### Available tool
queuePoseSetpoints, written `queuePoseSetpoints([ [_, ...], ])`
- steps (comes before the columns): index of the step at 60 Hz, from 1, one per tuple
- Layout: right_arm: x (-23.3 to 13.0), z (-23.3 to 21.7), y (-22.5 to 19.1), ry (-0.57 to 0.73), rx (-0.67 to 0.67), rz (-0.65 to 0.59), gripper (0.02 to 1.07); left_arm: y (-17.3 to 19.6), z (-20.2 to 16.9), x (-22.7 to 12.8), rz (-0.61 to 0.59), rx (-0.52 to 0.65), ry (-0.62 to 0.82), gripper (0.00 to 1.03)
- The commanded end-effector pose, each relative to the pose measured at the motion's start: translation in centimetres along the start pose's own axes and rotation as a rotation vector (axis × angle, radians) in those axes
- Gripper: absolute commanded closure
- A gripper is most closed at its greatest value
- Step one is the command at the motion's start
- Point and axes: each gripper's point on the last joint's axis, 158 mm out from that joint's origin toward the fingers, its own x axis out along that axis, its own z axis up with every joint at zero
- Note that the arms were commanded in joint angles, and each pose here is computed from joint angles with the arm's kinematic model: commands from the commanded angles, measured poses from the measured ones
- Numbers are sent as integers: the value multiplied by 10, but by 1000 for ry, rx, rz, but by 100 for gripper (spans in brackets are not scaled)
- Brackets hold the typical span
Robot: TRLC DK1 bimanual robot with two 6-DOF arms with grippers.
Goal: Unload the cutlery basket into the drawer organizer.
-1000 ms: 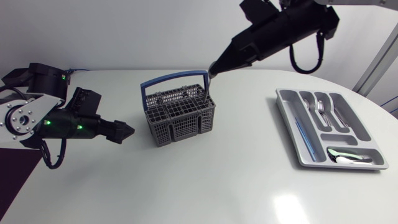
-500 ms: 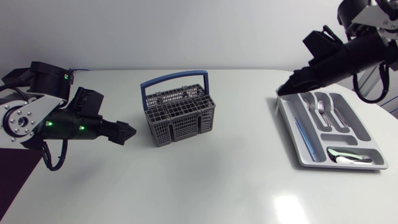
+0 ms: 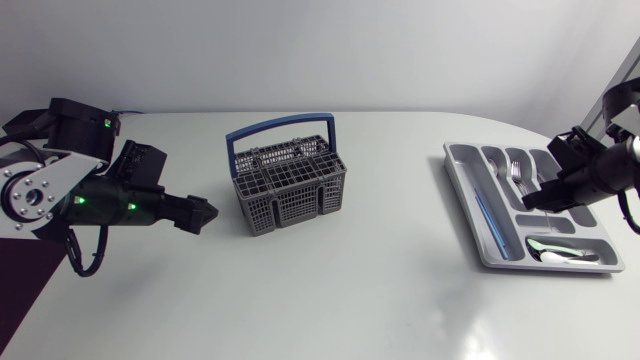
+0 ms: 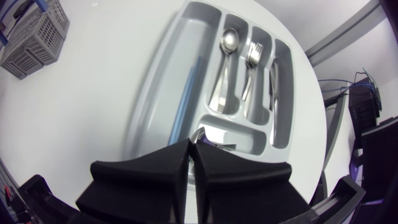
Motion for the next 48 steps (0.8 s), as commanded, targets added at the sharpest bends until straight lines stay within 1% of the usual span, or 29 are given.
queuePoseSetpoints([
  [1, 13, -22, -11, 45, -18, -33, 101, -4, -1, -4, -1, -11, -2, 4],
  [11, 28, -47, -39, 92, -2, -111, 101, -6, -2, -8, 10, -7, -6, 4],
  [21, 42, -67, -52, 136, 12, -140, 100, -8, -4, -13, 15, -8, -5, 4],
  [33, 49, -85, -50, 166, 11, -161, 100, -8, -5, -16, 22, -4, -5, 4],
  [45, 59, -91, -53, 184, 6, -217, 99, -13, -7, -17, 20, 3, -1, 4],
  [47, 60, -91, -52, 184, 2, -221, 99, -13, -8, -17, 19, 2, 0, 4],
  [48, 60, -91, -51, 186, 1, -221, 96, -13, -8, -17, 20, 1, 0, 4],
])
